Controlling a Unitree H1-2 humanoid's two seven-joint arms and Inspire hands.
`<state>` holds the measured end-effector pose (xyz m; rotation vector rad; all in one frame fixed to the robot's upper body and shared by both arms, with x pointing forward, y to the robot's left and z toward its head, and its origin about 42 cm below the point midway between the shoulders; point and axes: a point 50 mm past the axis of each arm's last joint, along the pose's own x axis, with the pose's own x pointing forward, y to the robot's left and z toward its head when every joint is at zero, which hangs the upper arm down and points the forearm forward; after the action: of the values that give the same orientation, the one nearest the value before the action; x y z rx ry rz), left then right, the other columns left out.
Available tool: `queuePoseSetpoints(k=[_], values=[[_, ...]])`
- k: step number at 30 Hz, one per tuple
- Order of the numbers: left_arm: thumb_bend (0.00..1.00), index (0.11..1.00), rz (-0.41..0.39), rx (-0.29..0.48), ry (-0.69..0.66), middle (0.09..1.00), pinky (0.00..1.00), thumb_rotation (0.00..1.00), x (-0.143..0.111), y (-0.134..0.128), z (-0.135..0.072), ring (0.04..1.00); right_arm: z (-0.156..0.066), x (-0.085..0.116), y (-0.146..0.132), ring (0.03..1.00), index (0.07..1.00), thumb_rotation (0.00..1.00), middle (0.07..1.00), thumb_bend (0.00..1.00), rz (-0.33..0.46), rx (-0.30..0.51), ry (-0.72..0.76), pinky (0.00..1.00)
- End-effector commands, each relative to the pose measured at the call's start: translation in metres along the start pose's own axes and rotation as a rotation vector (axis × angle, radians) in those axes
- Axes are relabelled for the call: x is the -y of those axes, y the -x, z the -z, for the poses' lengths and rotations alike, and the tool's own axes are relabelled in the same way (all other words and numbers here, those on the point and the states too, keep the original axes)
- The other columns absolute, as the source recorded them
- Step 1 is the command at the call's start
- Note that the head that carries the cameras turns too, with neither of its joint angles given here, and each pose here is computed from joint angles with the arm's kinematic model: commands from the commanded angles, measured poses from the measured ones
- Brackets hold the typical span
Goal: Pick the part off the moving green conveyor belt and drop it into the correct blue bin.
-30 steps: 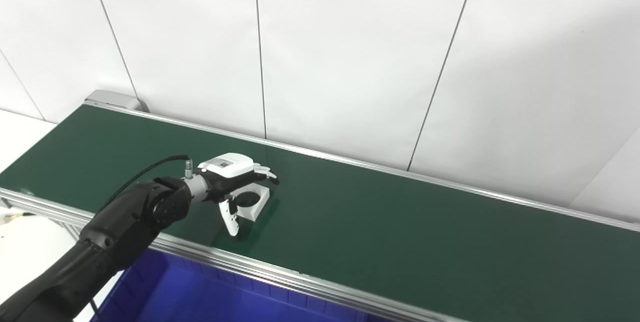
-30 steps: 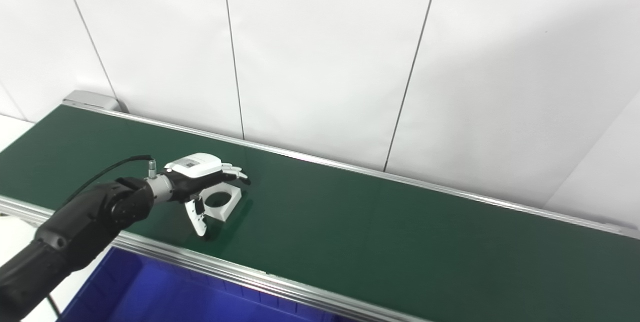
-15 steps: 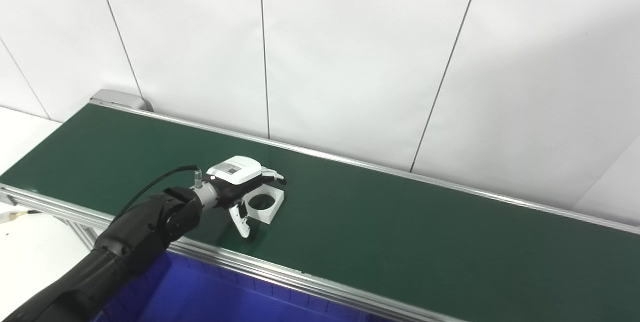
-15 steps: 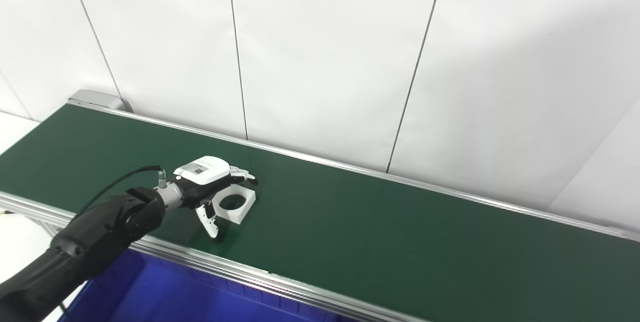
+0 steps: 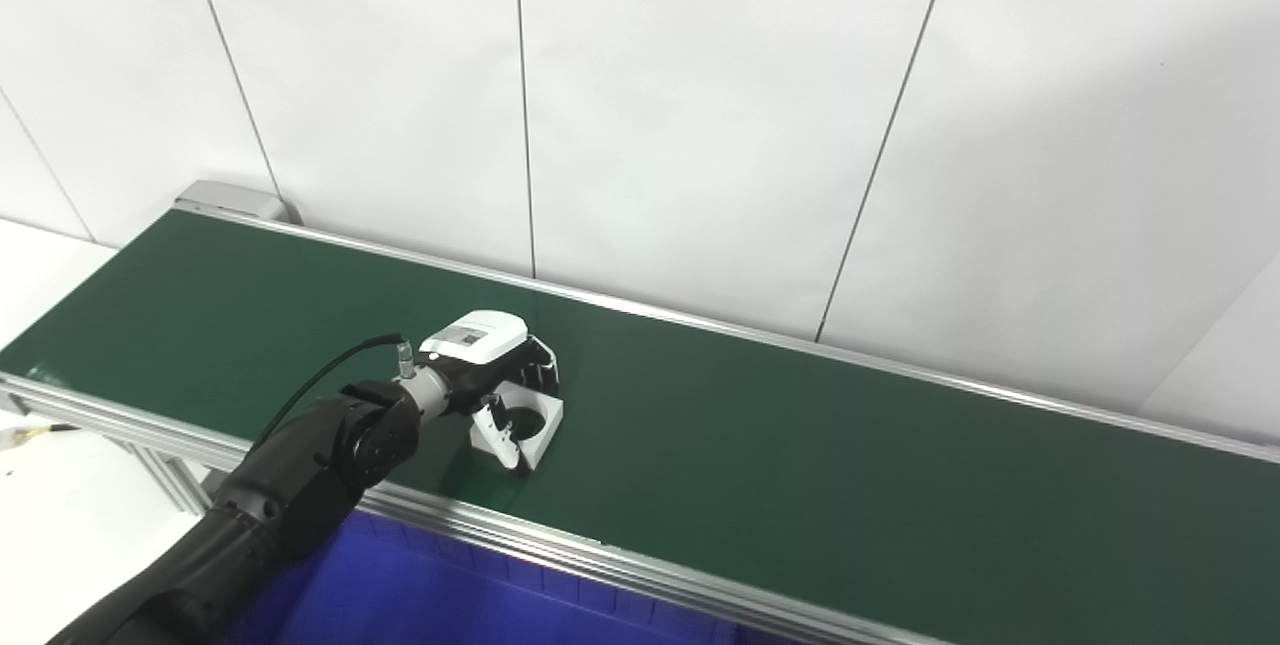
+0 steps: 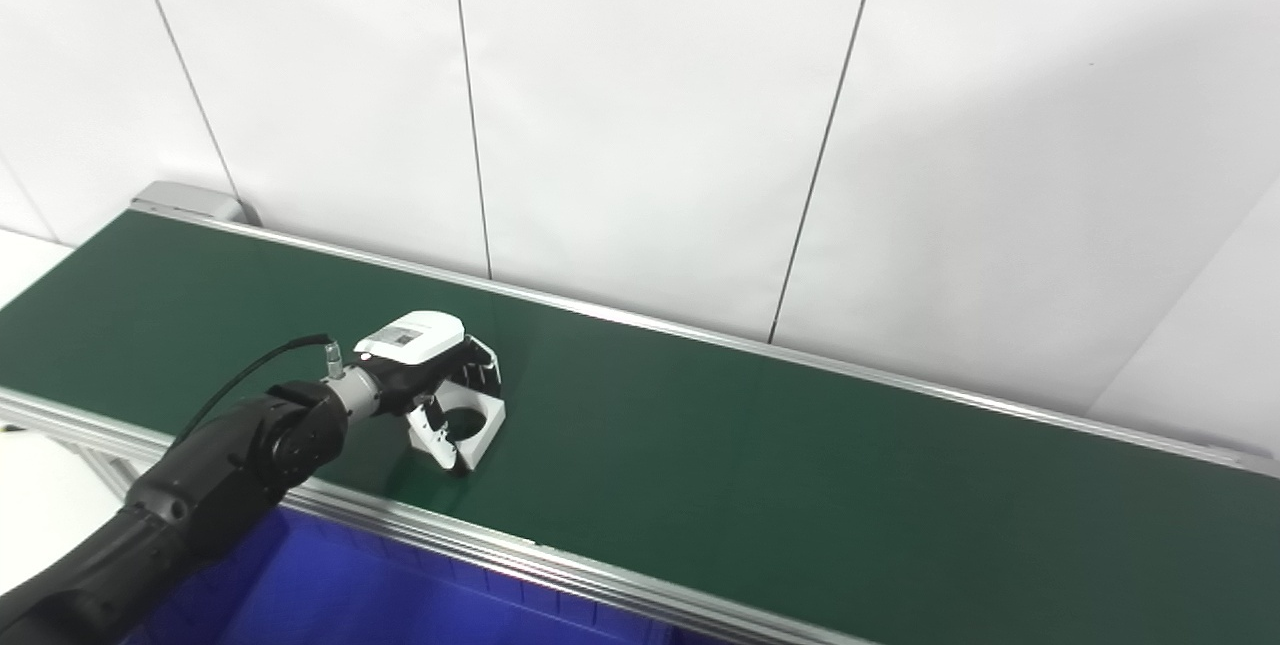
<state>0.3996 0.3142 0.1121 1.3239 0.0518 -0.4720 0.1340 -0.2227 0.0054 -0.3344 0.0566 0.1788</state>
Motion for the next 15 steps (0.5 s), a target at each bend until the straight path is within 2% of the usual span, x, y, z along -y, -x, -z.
queuePoseSetpoints(k=[1, 7, 13, 15], values=[[0.5, 0.526, -0.041, -0.014, 0.007, 0.482, 0.33, 0.0, -0.026, -0.004, -0.001, 0.39, -0.012, 0.002, -0.005, 0.826, 0.908, 0.26, 0.86, 0.79, 0.02, 0.091, -0.016, 0.82], [0.5, 0.526, -0.047, -0.027, 0.052, 0.481, 0.34, 0.0, -0.03, 0.0, 0.0, 0.392, -0.012, 0.002, -0.005, 0.827, 0.911, 0.25, 0.864, 0.78, 0.018, 0.091, -0.018, 0.83], [0.49, 0.536, -0.165, 0.036, 0.176, 0.446, 0.25, 0.0, -0.047, 0.019, -0.004, 0.359, -0.016, 0.001, -0.004, 0.822, 0.909, 0.24, 0.867, 0.77, 0.016, 0.102, -0.028, 0.79], [0.49, 0.536, -0.207, 0.078, 0.223, 0.444, 0.25, 0.0, -0.056, 0.031, -0.007, 0.359, -0.019, 0.0, -0.004, 0.821, 0.906, 0.25, 0.864, 0.77, 0.016, 0.111, -0.022, 0.79]])
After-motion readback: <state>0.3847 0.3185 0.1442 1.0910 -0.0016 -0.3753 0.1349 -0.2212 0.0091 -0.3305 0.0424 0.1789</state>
